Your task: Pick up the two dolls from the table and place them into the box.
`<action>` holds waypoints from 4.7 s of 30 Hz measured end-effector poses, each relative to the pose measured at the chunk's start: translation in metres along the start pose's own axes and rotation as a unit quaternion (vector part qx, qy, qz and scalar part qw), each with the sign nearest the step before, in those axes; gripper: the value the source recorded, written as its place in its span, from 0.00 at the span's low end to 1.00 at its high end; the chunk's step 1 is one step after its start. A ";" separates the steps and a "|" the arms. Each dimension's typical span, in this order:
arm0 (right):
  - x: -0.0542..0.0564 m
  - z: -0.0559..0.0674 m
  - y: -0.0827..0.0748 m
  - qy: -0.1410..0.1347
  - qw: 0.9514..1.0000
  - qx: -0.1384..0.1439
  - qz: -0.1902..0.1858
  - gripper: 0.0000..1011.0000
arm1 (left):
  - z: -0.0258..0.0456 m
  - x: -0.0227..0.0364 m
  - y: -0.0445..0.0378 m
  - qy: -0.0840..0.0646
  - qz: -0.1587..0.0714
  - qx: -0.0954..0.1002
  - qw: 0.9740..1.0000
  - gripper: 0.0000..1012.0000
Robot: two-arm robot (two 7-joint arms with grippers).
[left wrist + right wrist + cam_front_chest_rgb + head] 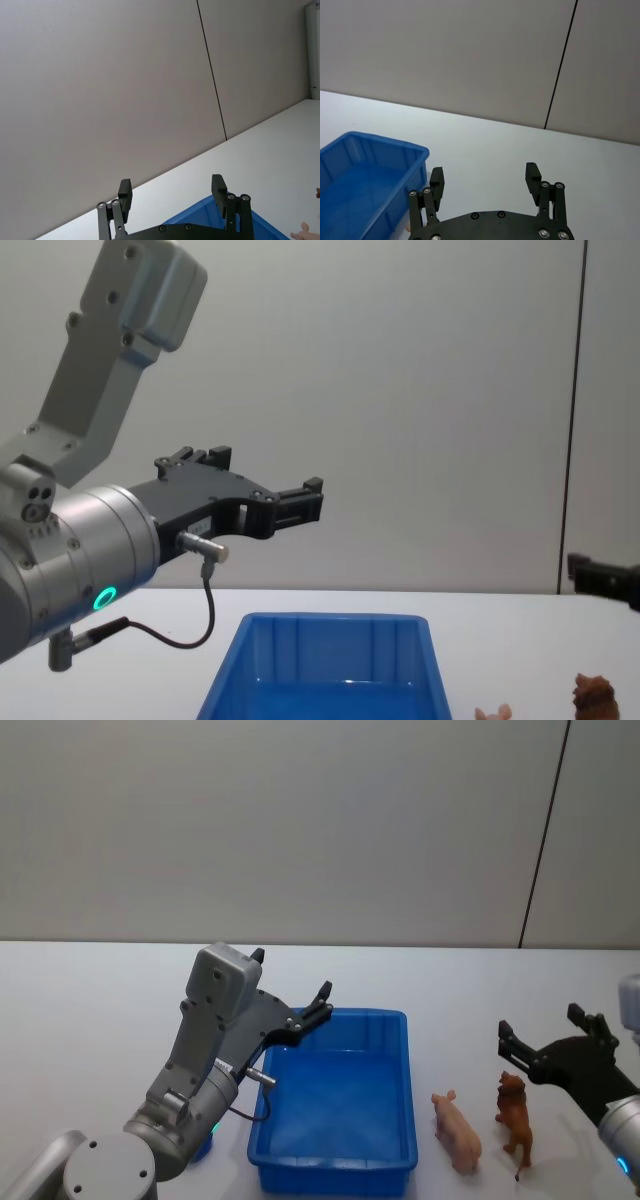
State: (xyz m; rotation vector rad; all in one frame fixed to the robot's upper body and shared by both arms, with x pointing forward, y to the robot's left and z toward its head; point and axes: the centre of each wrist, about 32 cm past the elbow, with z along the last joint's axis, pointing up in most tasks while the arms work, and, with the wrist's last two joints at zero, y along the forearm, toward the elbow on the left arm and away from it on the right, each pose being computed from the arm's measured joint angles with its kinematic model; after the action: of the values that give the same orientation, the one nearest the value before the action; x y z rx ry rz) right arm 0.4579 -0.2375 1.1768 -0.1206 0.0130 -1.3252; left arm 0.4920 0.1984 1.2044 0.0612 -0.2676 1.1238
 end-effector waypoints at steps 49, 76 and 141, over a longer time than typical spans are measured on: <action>-0.027 -0.033 0.046 -0.010 0.991 -0.131 -0.020 0.99 | 0.0000 0.0000 0.0000 0.000 0.000 0.000 1.000 0.99; -0.023 -0.036 0.051 -0.008 0.991 -0.132 -0.017 0.38 | 0.0000 0.0000 0.0000 0.000 0.000 0.000 1.000 0.99; -0.093 0.001 0.101 -0.019 0.980 0.027 0.198 0.78 | 0.0000 0.0000 0.0000 0.000 0.000 0.000 1.000 0.99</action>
State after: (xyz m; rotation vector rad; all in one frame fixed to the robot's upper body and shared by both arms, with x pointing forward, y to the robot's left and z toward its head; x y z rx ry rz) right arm 0.5332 -0.1234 1.1626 -0.0915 -0.0304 -0.9243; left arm 0.4920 0.1984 1.2044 0.0612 -0.2676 1.1237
